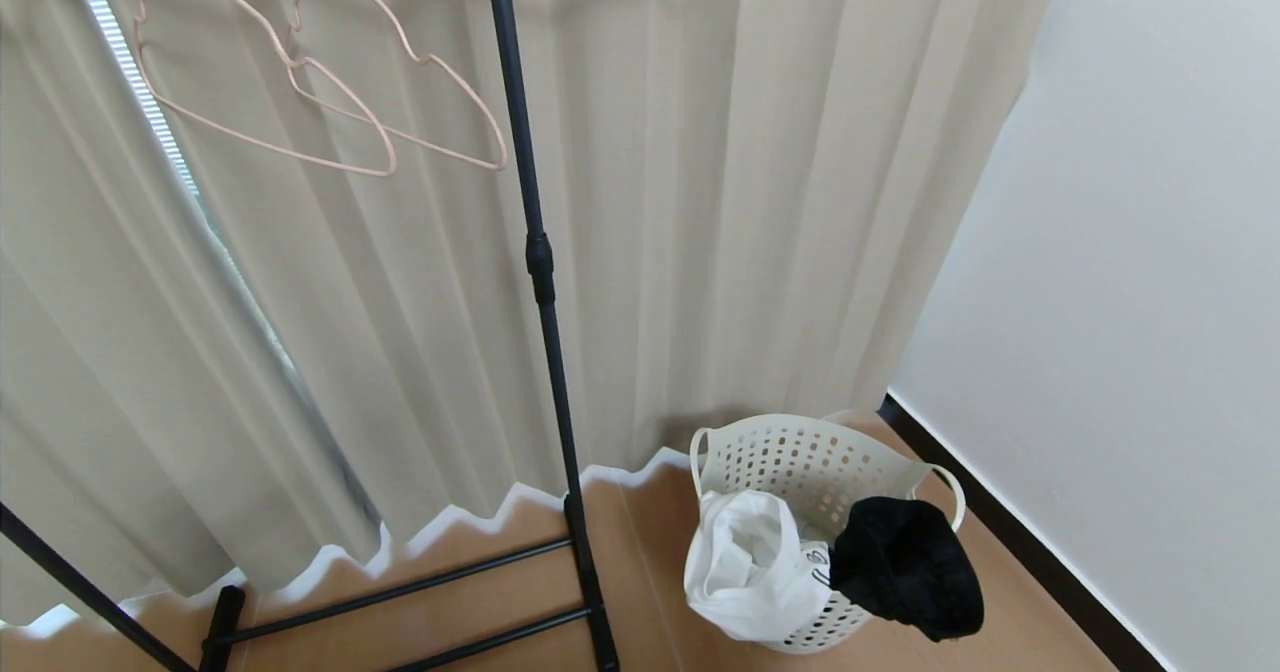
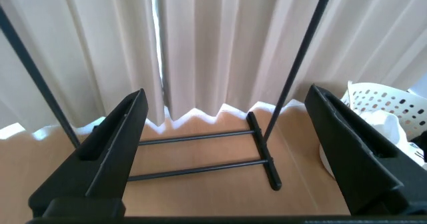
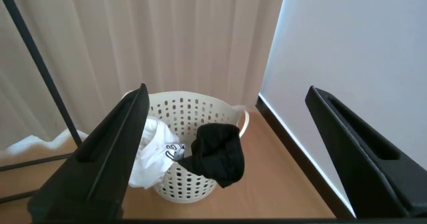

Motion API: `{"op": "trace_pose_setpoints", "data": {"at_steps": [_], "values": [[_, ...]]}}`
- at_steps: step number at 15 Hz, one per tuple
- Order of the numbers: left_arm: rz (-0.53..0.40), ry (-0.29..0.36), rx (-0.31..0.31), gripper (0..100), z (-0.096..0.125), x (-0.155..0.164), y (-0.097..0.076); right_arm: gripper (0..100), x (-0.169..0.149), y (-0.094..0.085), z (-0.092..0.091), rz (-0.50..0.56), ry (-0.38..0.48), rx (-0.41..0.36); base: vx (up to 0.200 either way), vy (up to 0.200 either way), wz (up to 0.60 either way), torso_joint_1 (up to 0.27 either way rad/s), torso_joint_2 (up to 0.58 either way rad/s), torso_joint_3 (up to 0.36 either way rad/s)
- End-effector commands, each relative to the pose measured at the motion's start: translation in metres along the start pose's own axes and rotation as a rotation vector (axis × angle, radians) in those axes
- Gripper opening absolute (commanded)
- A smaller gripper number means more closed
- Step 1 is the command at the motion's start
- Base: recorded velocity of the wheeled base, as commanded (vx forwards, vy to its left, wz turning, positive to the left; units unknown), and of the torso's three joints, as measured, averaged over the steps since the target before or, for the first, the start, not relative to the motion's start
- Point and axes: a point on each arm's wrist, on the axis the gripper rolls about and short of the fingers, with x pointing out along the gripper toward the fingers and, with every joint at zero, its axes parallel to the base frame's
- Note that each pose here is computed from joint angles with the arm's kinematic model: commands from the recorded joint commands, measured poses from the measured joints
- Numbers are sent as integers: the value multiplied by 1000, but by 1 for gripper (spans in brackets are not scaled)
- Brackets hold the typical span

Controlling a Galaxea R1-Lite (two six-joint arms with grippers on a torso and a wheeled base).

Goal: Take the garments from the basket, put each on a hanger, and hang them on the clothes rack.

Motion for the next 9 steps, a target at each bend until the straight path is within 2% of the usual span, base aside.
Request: {"op": "trace_pose_setpoints", "data": {"at_steps": [1, 9], "values": [[-1, 2, 0, 100, 0, 0, 0, 100, 0, 0, 0, 0, -2, 0, 0, 0, 0, 0, 0, 0], [0, 2, -2, 100, 0, 0, 0, 100, 0, 0, 0, 0, -2, 0, 0, 0, 0, 0, 0, 0]]}}
